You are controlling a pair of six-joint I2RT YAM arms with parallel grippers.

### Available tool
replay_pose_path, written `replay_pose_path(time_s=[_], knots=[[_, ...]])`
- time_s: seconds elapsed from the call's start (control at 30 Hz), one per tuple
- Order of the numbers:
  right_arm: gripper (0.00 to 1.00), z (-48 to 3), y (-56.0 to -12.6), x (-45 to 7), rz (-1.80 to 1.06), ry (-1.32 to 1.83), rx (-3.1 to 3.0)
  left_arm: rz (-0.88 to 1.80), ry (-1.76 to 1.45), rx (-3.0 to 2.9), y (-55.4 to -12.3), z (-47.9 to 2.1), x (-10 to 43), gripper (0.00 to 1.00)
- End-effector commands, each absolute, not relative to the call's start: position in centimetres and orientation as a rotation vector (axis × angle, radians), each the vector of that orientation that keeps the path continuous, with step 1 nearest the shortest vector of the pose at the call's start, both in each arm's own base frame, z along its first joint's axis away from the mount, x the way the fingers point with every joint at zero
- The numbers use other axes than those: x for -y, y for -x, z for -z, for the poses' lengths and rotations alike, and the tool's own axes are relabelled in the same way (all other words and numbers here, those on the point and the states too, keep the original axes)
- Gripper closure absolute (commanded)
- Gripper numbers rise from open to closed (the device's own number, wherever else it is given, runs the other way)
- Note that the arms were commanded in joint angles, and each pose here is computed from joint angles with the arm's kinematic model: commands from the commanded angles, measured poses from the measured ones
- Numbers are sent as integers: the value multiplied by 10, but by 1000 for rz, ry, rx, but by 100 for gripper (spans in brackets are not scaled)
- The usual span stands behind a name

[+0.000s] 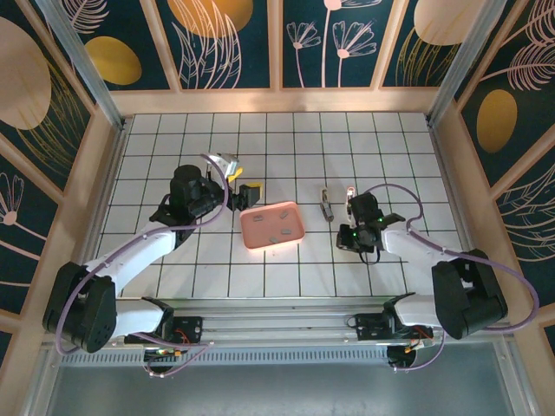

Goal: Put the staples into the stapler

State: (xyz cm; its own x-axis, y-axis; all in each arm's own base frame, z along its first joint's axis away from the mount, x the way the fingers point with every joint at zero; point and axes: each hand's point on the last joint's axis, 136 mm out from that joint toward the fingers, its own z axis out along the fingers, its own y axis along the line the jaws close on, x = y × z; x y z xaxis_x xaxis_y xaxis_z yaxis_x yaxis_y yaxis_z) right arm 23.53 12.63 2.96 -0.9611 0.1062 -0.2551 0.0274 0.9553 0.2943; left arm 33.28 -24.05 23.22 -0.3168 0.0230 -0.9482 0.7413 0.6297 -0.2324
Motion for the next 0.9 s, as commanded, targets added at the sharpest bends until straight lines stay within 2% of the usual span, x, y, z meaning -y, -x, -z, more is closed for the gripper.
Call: replay_pose_path(time_s=[0.0,0.4,0.5,0.67,0.87], knots=[[82,-22,-228,-127,-420,-96,-2869,901,-754,-1665,-312,-244,254,14],[81,-9,-222,-121,-340,-105,-2943,898,-756,-1682,-312,-237,253,14],[77,-8,-221,-121,-319,-95,-2957,897,-756,-1681,-313,-237,253,14],[71,-27,-229,-118,-263,-119,-2950,896,-754,-1683,-313,-237,253,14],[71,-47,-236,-120,-278,-175,-2959,893,-750,-1683,-313,-238,253,14]])
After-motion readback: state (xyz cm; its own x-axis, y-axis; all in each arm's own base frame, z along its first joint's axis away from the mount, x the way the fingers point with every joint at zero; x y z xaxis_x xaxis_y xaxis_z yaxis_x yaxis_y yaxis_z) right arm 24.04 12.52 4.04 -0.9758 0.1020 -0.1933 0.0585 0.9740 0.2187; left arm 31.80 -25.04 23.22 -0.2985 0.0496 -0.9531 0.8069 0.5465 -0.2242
